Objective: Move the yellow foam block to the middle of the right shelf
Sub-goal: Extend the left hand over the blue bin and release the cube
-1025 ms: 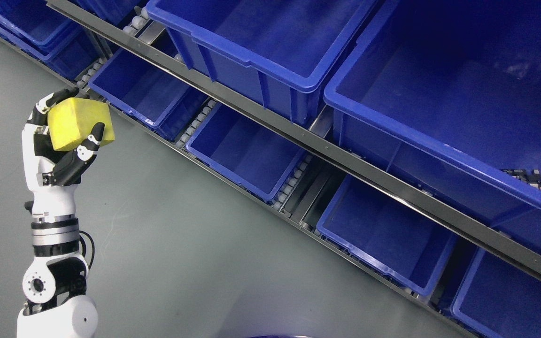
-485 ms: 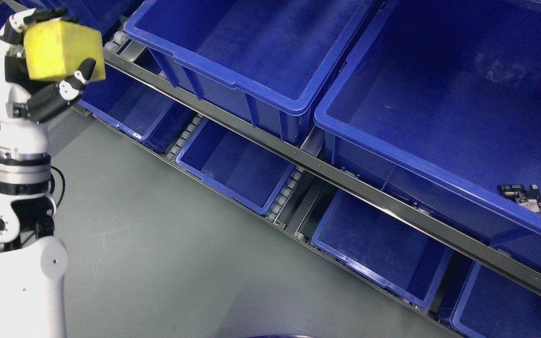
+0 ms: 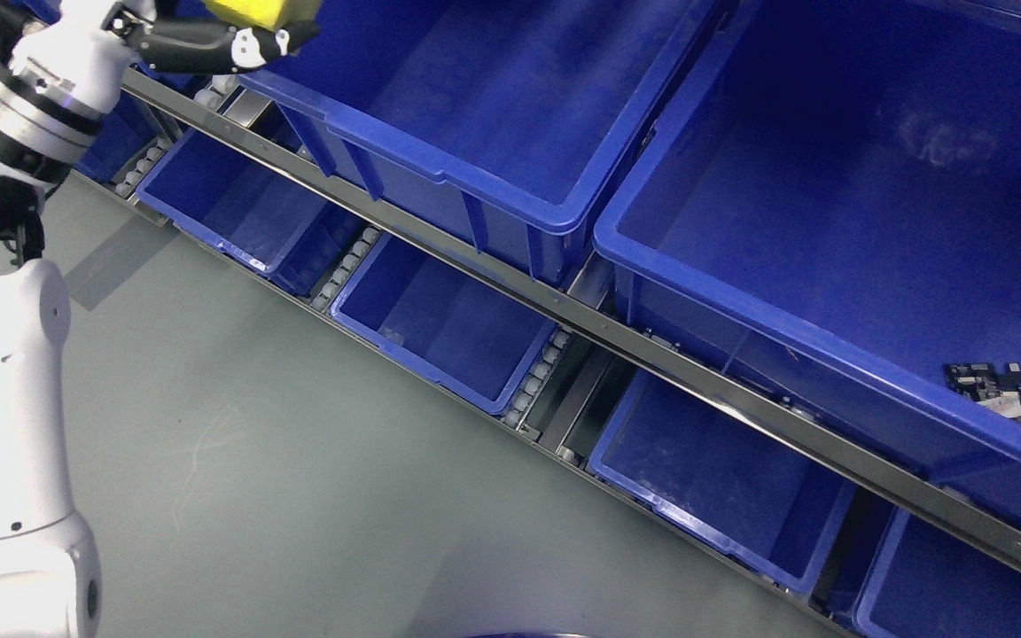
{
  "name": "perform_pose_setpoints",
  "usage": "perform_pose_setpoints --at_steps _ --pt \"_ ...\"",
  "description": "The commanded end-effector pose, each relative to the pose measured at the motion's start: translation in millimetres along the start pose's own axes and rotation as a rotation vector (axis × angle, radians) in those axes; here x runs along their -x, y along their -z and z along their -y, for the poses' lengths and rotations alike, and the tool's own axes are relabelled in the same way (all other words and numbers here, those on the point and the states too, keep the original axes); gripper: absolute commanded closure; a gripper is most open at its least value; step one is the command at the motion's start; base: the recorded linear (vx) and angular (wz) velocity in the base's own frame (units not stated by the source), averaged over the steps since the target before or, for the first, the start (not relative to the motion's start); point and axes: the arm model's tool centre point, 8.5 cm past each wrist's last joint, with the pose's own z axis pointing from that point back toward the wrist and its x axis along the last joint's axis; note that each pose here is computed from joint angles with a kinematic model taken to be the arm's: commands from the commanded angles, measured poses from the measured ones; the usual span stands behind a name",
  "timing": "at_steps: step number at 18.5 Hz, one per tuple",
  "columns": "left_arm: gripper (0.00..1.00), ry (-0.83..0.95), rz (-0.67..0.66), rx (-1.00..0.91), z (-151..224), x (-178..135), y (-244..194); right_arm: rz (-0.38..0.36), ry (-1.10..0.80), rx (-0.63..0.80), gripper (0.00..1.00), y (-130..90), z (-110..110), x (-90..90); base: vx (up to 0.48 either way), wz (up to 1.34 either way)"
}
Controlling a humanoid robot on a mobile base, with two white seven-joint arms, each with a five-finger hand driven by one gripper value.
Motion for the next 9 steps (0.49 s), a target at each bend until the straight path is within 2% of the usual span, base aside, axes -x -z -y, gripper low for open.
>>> perform_pose_setpoints --at_steps 1,6,7,9 --pt "0.61 0.011 -0.237 0.256 60 64 64 -0.007 0.008 0.02 0.0 0 12 9.8 0.0 0.0" --pt "0.55 -0.073 -0.212 0.324 114 61 113 -0.007 0.008 0.02 0.0 0 12 9.8 0.0 0.0" --pt "0.5 -0.08 -0.209 0.335 122 60 118 -0.007 0.008 0.02 0.0 0 12 9.8 0.0 0.0" --pt "0.28 -0.05 -0.23 0.352 129 59 125 -0.005 0.008 0.02 0.0 0 12 8.8 0.0 0.0"
